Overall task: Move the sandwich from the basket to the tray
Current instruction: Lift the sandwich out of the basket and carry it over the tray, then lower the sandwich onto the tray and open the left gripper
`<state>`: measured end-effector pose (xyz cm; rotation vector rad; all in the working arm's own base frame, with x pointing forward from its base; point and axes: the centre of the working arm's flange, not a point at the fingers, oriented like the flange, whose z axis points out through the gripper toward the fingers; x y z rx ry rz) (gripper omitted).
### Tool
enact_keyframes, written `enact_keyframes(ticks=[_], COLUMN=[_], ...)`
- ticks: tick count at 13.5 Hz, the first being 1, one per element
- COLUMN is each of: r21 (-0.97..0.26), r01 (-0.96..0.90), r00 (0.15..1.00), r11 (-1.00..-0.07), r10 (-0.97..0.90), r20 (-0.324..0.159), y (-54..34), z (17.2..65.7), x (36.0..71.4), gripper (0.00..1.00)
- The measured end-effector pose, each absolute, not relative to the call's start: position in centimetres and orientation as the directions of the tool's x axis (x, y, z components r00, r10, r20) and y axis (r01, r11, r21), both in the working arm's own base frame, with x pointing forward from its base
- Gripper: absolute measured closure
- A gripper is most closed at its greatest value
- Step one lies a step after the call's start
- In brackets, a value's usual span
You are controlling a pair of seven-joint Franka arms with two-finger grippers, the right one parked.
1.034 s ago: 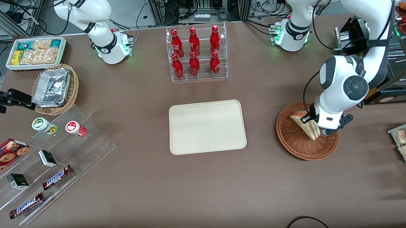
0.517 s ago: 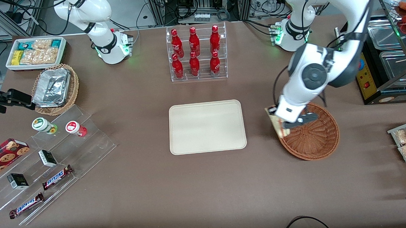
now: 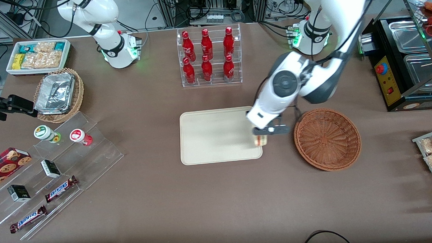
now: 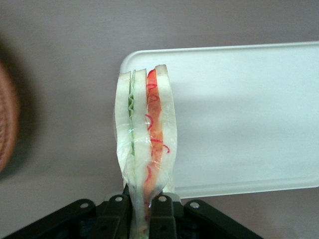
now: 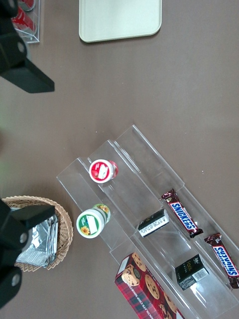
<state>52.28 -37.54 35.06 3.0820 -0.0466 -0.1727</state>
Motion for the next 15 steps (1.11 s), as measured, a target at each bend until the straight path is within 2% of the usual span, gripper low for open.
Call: enact_keyframes(ticks=[5,15], r21=[0.06,0.077], r01=[-0.06,-0.036], r00=[0.991,0.992], r11=[-0.996,-0.996], r10=[-0.067,-0.045], r20=[-0.116,-0.122], y=[-44.4,-50.8], z=[31.5,26.7], x=[51.9,52.2], gripper=[0.85,0.85])
